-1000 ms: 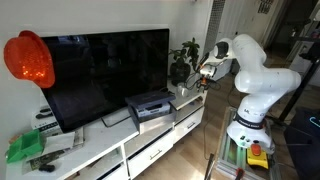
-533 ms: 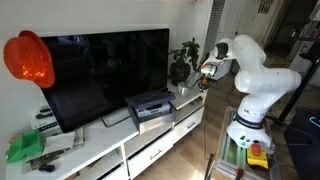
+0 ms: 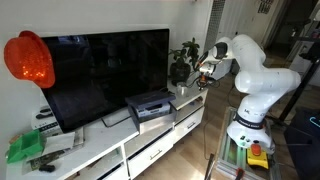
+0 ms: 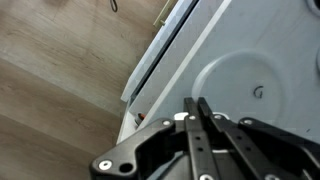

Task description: Pick up the clear container lid and put it on the clear container upside down

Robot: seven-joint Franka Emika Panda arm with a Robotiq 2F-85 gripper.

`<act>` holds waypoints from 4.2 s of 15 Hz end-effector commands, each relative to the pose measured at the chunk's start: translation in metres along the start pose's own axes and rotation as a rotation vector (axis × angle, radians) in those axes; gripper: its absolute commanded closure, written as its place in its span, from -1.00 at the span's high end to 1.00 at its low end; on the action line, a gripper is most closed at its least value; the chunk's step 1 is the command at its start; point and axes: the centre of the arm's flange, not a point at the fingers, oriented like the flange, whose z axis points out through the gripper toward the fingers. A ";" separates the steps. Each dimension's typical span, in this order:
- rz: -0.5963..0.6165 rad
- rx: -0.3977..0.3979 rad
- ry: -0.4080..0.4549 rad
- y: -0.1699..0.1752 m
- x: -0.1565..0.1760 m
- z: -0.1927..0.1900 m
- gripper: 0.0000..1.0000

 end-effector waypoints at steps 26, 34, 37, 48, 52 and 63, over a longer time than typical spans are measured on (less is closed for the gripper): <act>-0.687 0.222 -0.109 -0.066 -0.136 -0.167 -0.97; -0.560 0.268 -0.124 -0.090 -0.114 -0.125 -0.97; -0.509 0.267 -0.127 -0.094 -0.105 -0.115 -0.97; -0.440 0.281 -0.179 -0.104 -0.101 -0.097 -0.97; -0.436 0.287 -0.182 -0.102 -0.100 -0.099 -0.97; -0.435 0.282 -0.204 -0.100 -0.105 -0.090 -0.97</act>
